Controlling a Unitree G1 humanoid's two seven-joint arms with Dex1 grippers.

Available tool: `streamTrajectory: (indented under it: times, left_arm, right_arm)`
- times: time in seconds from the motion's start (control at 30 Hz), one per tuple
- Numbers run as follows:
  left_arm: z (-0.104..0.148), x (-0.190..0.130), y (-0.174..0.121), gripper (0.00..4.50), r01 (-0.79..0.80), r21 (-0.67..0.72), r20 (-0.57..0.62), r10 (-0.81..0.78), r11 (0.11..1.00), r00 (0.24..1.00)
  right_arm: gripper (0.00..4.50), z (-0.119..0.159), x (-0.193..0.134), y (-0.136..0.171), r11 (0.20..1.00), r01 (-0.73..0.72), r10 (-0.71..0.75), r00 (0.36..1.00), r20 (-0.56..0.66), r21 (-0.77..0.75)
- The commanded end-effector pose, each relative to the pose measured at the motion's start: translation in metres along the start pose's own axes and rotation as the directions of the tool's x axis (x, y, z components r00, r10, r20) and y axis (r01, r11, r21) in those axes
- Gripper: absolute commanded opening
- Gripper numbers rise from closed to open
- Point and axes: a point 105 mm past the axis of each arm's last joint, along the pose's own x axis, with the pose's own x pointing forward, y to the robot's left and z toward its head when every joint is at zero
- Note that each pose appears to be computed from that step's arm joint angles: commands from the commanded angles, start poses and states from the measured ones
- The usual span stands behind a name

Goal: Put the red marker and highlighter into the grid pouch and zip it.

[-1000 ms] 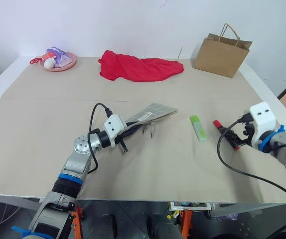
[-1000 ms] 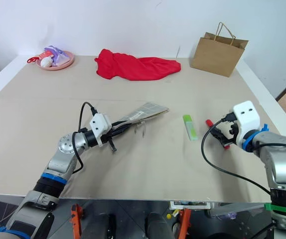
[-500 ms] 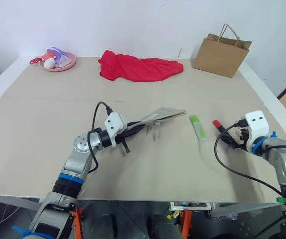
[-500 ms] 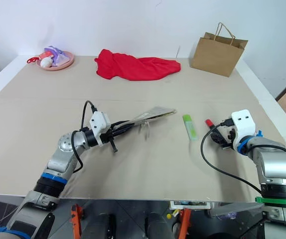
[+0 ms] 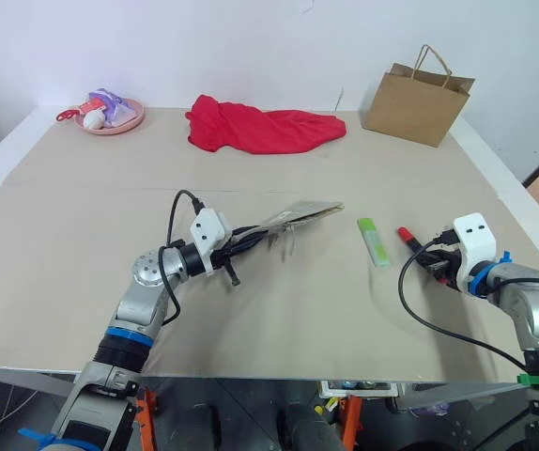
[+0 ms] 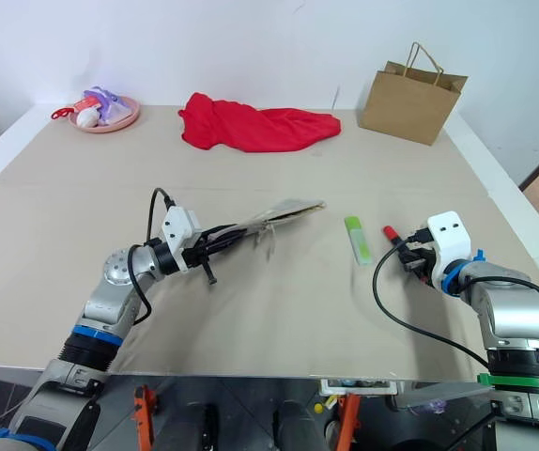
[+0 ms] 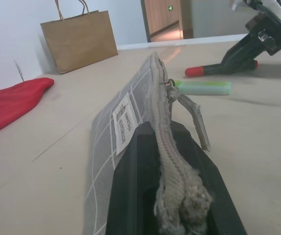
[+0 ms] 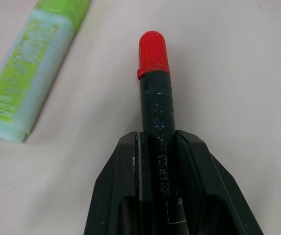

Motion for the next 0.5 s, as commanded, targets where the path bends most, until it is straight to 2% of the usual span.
streamTrajectory:
  times: [0.03,0.1,0.13,0.2,0.37,0.5]
  left_arm:
    - [0.015,0.002,0.002,0.0,0.008,0.026,0.047,-0.009,1.0,0.999]
    - [0.016,0.003,0.001,0.0,0.014,0.025,0.049,-0.016,1.0,0.999]
    - [0.016,0.003,0.0,0.0,0.018,0.024,0.05,-0.019,1.0,0.999]
    - [0.016,0.003,0.0,0.0,0.023,0.024,0.051,-0.024,0.999,0.998]
    - [0.018,0.007,-0.003,0.0,0.028,0.023,0.066,-0.03,0.999,0.997]
    - [0.019,0.008,-0.005,0.0,0.03,0.02,0.071,-0.032,0.999,0.997]
  right_arm:
    - [0.46,0.076,-0.026,0.004,0.978,0.041,0.019,0.959,0.283,-0.206]
    - [0.46,0.098,-0.041,0.03,0.924,-0.011,0.15,0.93,0.335,-0.383]
    - [0.46,0.105,-0.052,0.048,0.861,-0.053,0.244,0.916,0.319,-0.507]
    - [0.46,0.108,-0.064,0.068,0.763,-0.095,0.34,0.9,0.272,-0.639]
    - [0.46,0.114,-0.074,0.081,0.591,-0.063,0.369,0.908,0.199,-0.804]
    - [0.46,0.105,-0.066,0.084,0.521,-0.067,0.352,0.925,0.143,-0.851]
